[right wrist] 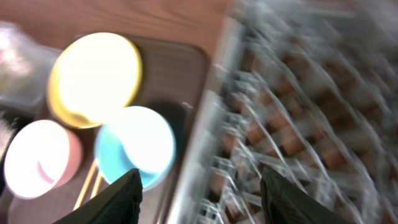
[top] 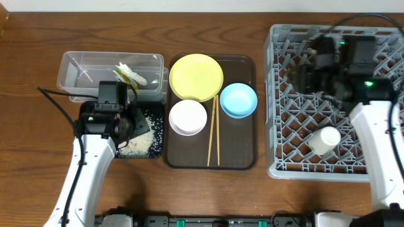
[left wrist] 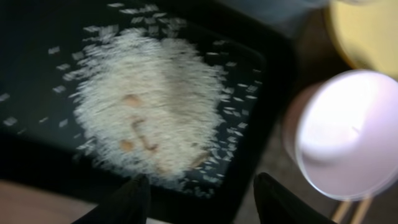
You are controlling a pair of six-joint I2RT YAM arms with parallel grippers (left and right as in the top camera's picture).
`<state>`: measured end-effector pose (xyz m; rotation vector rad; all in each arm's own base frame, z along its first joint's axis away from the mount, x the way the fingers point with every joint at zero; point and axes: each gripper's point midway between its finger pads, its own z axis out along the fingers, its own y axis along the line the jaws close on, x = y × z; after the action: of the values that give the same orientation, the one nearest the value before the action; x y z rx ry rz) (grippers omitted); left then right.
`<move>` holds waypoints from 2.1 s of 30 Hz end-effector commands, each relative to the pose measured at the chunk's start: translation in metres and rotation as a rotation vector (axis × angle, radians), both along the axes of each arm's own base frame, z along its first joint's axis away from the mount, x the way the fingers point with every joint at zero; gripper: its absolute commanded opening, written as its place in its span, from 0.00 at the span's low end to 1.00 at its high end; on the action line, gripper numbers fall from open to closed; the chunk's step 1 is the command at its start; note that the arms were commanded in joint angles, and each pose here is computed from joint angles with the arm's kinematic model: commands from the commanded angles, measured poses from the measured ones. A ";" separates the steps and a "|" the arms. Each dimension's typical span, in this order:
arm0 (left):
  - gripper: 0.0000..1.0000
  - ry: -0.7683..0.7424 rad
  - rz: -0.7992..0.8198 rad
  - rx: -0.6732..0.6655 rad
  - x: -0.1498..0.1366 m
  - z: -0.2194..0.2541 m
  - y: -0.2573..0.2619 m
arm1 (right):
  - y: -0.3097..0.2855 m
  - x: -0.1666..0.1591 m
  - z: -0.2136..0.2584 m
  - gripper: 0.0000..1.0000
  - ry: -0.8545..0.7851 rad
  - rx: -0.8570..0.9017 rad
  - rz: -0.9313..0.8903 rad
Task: Sort waste into correct bins and load items into the dishwasher rack
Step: 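Reach the right gripper to the light-blue bowl and lift it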
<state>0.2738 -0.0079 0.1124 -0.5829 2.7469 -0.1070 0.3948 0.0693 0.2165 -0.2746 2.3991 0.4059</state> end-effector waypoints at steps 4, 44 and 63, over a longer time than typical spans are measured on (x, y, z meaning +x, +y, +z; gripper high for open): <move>0.60 0.002 0.161 0.089 -0.004 0.004 0.026 | 0.074 0.010 -0.012 0.56 -0.104 -0.116 0.288; 0.66 0.011 0.184 0.085 -0.006 0.003 0.032 | 0.094 -0.005 -0.186 0.01 0.289 -0.398 0.371; 0.70 0.004 0.184 0.084 -0.005 0.004 0.032 | -0.002 0.073 0.050 0.01 -0.425 -0.622 -0.154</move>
<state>0.2668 0.0192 0.1111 -0.7965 2.6966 0.0335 0.4610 0.1054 0.2367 -0.4687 2.1147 -0.2351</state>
